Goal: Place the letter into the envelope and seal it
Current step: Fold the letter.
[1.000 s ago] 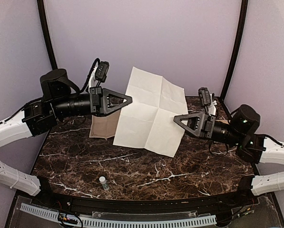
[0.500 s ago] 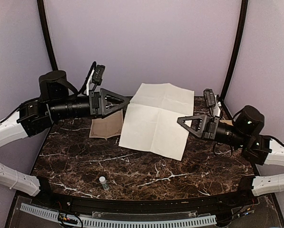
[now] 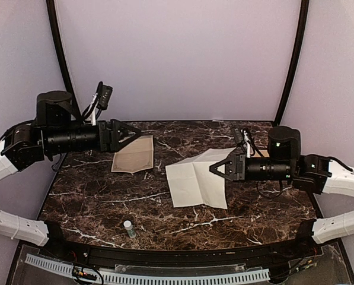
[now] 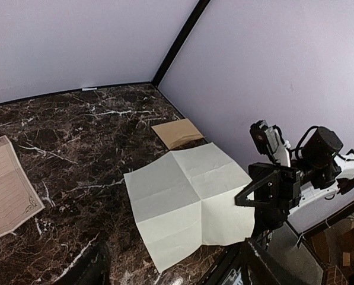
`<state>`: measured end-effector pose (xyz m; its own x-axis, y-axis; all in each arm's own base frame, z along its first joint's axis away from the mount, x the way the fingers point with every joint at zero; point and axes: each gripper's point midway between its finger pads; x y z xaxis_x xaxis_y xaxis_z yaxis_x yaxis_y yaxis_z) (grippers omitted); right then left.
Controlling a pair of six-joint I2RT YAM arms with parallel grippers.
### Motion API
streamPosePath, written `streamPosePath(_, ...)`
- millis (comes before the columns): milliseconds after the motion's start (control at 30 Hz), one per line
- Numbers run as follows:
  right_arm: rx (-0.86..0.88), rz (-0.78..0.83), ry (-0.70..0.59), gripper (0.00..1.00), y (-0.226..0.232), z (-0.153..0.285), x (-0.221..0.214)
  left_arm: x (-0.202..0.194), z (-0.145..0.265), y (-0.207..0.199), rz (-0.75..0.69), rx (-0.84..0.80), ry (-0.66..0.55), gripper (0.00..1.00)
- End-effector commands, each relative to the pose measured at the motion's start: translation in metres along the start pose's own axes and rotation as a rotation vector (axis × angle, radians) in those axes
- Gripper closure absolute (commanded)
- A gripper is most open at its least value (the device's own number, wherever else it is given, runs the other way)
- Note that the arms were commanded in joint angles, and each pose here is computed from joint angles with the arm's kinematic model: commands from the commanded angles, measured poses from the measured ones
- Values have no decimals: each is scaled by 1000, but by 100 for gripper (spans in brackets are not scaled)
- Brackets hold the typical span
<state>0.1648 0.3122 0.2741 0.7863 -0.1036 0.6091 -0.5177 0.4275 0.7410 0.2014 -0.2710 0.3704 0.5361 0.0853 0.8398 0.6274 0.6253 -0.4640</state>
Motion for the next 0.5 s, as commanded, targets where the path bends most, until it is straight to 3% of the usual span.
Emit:
streamPosePath(0, 27, 48, 120, 100, 9, -4, -17, -45, -26, -18, -132, -118, 191, 27)
streamPosePath(267, 136, 67, 202, 100, 33, -2, -36, -82, -44, -60, -313, -221, 261, 28)
streamPosePath(467, 260, 136, 252, 100, 65, 1, -47, -102, -51, -80, -314, -300, 314, 30)
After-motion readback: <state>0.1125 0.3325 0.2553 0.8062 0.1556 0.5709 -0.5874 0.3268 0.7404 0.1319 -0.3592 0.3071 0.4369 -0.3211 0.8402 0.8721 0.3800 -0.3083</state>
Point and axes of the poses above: each gripper's point midway between its finger pads, its own z axis back along the fingers, its own y axis along the line the jaws close on, x = y × z, and after that the axes turned 2 degrees about -z, right-handed
